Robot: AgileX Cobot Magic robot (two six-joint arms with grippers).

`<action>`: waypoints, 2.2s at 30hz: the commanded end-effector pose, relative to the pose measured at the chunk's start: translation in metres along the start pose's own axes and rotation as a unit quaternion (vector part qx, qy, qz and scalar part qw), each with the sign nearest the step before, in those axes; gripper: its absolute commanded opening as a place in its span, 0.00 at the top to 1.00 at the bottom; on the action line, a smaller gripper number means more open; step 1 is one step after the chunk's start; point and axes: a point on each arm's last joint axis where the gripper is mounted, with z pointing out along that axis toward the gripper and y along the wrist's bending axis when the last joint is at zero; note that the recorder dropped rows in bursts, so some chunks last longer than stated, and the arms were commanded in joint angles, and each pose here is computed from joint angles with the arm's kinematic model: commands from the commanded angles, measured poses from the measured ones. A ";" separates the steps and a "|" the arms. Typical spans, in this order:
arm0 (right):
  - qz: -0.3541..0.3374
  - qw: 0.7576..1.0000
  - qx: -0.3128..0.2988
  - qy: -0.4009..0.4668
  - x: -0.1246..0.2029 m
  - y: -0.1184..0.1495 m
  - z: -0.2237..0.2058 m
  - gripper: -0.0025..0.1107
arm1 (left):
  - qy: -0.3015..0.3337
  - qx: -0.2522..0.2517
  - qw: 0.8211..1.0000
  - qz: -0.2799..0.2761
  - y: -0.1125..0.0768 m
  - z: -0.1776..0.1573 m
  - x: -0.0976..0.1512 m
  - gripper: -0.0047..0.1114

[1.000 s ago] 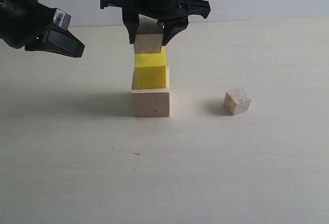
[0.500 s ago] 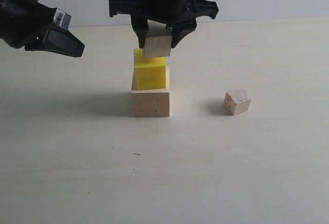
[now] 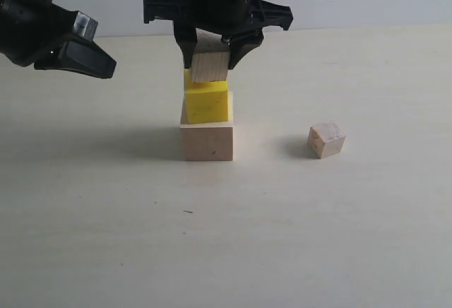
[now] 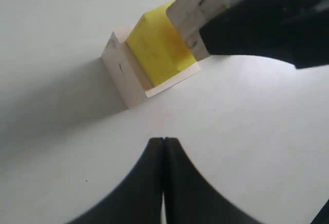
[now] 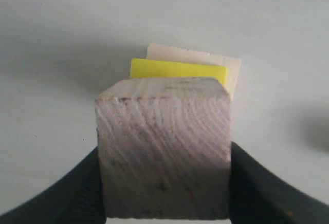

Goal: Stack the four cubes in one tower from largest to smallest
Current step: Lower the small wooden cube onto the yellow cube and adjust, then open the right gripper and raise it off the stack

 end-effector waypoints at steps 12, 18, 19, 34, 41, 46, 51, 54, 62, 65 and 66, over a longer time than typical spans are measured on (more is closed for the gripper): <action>-0.013 1.000 0.005 -0.003 -0.002 0.000 0.004 0.77 | -0.006 -0.001 1.000 -0.002 -0.001 -0.002 0.000 0.96; -0.019 1.000 0.004 -0.003 -0.002 0.000 0.004 0.37 | -0.006 -0.001 1.000 -0.002 -0.001 -0.002 0.000 0.96; -0.019 1.000 0.003 -0.002 -0.002 0.000 0.004 0.33 | -0.006 -0.001 1.000 -0.002 -0.001 -0.002 0.000 0.96; -0.007 1.000 -0.026 -0.009 0.002 0.004 -0.015 0.31 | -0.006 -0.001 1.000 -0.002 -0.001 -0.002 0.000 0.96; 0.009 1.000 -0.018 -0.016 0.001 0.003 -0.017 0.38 | -0.006 -0.001 1.000 -0.002 -0.001 -0.002 0.000 0.96; 0.016 0.999 -0.043 -0.002 0.003 0.007 -0.017 0.39 | -0.006 -0.001 1.000 -0.002 -0.001 -0.002 0.000 0.96; 0.016 0.999 -0.043 -0.001 0.003 0.007 -0.017 0.39 | -0.005 0.000 1.000 -0.002 -0.001 -0.002 0.000 0.96; 0.014 0.999 -0.038 -0.005 0.003 0.006 -0.018 0.39 | -0.005 0.000 1.000 -0.002 -0.001 -0.002 0.000 0.96; -0.007 0.999 0.008 -0.045 -0.001 -0.003 -0.029 0.39 | -0.001 0.002 1.000 -0.001 -0.001 -0.002 0.001 0.96; -0.011 0.998 0.012 -0.061 -0.001 -0.005 -0.041 0.39 | 0.000 0.001 1.000 0.000 -0.001 -0.002 0.001 0.96; -0.013 0.998 0.010 -0.067 -0.001 -0.006 -0.046 0.40 | 0.000 0.001 1.000 0.000 -0.001 -0.002 0.001 0.96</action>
